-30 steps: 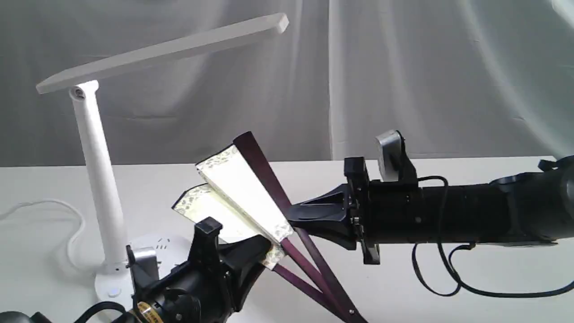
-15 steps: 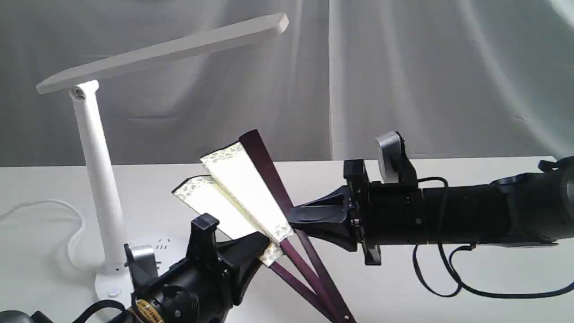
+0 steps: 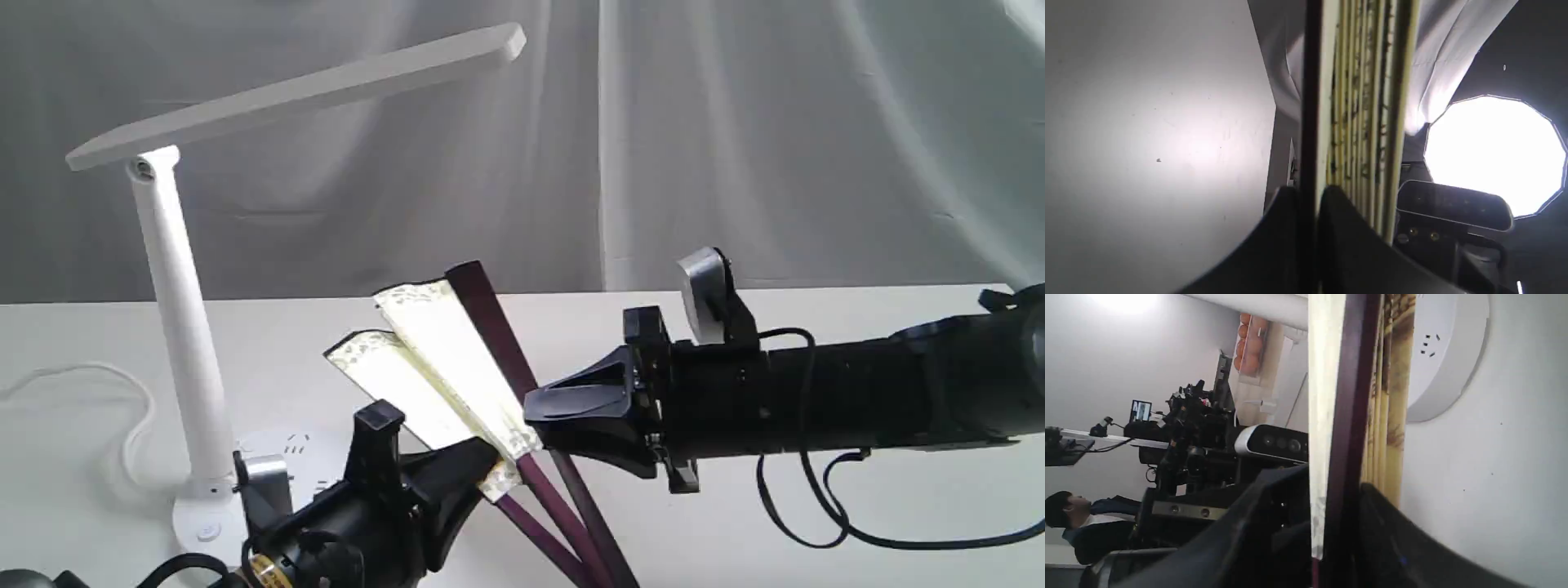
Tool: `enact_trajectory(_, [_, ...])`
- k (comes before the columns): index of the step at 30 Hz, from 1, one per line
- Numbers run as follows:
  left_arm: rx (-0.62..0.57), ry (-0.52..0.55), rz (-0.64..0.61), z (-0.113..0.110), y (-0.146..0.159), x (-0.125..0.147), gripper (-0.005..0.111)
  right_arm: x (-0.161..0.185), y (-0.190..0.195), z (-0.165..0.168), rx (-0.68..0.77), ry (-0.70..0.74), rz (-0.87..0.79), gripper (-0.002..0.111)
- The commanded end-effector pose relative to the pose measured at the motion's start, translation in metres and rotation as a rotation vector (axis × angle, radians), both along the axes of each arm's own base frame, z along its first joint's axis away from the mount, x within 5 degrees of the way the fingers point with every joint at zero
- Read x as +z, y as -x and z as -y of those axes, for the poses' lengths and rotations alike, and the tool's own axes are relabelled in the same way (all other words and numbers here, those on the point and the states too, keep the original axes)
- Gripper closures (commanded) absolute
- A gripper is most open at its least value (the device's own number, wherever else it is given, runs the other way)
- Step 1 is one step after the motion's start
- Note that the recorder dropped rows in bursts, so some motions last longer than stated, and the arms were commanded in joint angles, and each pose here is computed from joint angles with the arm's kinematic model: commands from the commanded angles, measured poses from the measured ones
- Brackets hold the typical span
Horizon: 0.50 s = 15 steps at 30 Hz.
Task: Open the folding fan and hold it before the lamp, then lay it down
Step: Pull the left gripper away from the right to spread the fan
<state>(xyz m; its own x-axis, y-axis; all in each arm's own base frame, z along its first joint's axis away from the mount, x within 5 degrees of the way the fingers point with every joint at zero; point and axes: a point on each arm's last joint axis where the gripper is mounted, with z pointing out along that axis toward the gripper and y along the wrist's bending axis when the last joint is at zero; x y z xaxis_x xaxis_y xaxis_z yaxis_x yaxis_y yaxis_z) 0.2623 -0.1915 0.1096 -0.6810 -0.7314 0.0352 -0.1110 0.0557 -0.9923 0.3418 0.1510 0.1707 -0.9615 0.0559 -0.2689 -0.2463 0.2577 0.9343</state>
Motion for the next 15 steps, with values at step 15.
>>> enact_trajectory(15, [-0.086,-0.041,-0.021,0.0024,0.0125,-0.0067,0.107,0.0016,0.0085,0.001,0.085,0.029,0.021,0.091])
